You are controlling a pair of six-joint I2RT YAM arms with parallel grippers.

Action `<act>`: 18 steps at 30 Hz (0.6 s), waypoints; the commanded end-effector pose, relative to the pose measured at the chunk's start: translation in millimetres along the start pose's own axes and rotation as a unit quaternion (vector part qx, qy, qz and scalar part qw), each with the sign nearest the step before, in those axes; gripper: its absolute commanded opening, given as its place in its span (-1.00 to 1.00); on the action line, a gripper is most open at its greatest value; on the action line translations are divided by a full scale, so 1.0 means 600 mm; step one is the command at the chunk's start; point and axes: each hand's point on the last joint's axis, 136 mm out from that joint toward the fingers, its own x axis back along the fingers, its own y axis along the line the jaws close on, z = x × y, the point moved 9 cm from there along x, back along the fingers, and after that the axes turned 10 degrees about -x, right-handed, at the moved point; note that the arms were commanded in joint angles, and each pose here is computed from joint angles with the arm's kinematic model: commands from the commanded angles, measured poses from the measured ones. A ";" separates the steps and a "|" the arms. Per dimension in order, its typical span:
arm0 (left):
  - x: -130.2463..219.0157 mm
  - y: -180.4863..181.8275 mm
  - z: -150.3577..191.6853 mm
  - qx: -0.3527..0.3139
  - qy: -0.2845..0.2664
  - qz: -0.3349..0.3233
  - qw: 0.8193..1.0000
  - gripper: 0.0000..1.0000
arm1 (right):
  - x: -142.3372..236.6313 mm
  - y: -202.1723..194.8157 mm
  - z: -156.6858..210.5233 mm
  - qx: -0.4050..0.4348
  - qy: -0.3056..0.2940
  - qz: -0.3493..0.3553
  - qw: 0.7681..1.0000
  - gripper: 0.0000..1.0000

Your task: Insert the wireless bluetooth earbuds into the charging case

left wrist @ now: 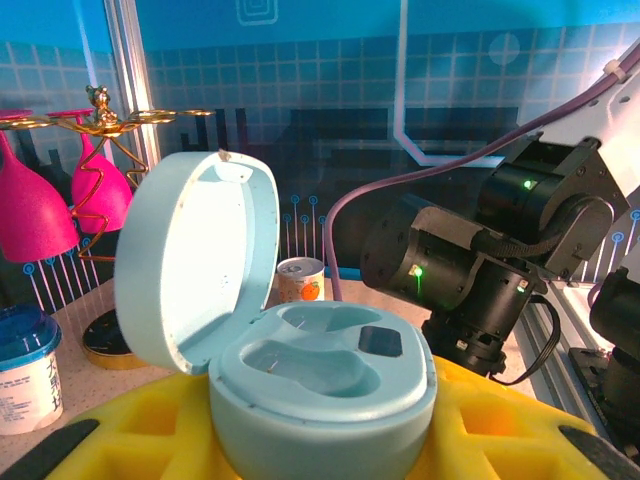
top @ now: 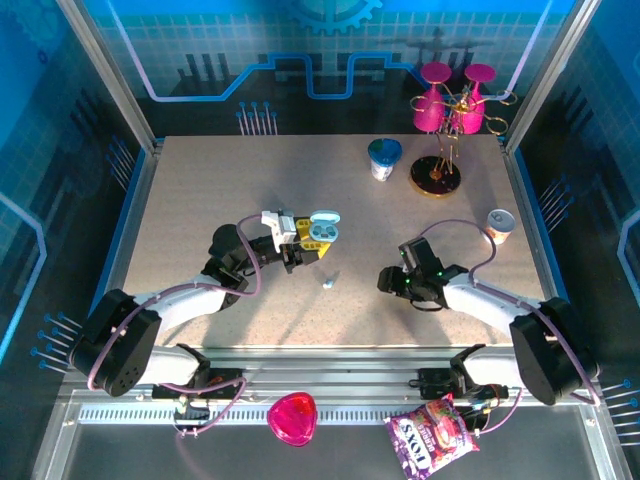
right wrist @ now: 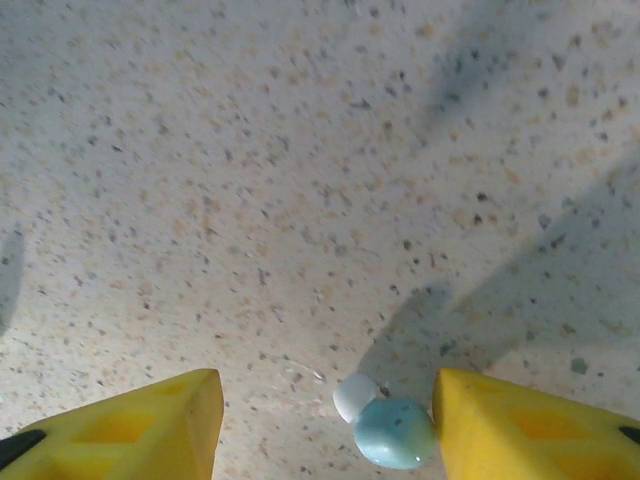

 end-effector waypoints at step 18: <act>-0.002 0.000 -0.003 -0.013 -0.006 -0.002 1.000 -0.37 | 0.011 -0.027 0.013 -0.109 -0.007 -0.074 0.991 0.02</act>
